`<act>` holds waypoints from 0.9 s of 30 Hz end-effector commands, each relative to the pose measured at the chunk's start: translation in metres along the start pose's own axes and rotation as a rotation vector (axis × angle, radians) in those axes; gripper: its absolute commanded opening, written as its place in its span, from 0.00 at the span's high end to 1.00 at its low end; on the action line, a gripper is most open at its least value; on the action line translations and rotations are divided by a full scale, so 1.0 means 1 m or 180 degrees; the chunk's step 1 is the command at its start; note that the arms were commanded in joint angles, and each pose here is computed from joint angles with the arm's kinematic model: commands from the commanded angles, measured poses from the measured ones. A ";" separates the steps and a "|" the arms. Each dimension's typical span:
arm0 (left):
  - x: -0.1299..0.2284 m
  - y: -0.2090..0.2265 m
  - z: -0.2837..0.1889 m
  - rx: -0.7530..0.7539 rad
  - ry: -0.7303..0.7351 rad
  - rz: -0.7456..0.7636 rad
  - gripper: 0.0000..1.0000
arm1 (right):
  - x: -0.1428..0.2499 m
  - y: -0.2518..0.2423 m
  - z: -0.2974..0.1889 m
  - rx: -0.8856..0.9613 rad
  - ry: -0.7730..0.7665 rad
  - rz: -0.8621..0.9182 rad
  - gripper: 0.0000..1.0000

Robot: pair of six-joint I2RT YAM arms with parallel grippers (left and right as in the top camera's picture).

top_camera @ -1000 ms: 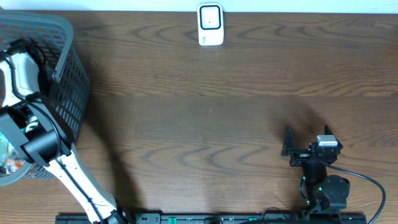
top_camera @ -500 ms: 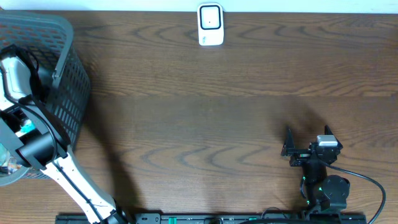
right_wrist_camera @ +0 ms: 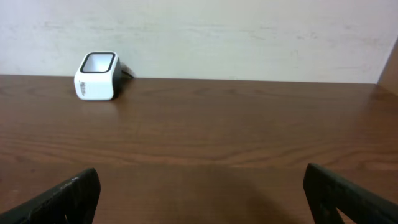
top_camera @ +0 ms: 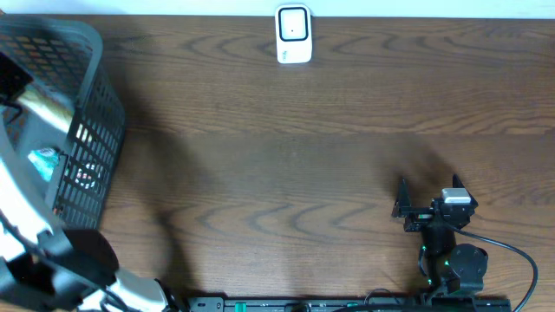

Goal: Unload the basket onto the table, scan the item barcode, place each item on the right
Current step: 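Grasp the large white-and-blue snack bag in the basket with the left gripper, then carry the white-and-blue bag toward the scanner with the left gripper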

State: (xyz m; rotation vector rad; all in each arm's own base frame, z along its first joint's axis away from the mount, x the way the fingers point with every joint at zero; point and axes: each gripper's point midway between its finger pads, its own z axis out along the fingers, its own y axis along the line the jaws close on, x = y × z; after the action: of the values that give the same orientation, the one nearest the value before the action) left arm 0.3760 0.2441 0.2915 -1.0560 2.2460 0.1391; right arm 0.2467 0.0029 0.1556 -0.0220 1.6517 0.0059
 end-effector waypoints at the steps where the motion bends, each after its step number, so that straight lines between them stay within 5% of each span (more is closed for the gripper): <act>1: -0.012 -0.011 -0.041 0.0251 -0.0268 -0.0186 0.93 | 0.001 0.001 0.000 0.0000 0.0009 0.0031 0.01; 17: -0.034 -0.043 -0.193 0.1212 -0.1307 -0.0307 0.93 | 0.001 0.001 0.000 0.0001 0.0006 0.0031 0.01; 27: 0.009 -0.129 -0.248 0.2478 -0.0924 -0.0114 0.93 | 0.001 0.001 0.000 0.0000 0.0006 0.0031 0.01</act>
State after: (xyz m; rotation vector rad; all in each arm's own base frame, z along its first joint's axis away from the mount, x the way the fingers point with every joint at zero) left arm 0.3302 0.1036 0.4964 -0.6519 1.7512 -0.3453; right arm 0.2467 0.0029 0.1556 -0.0220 1.6521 0.0059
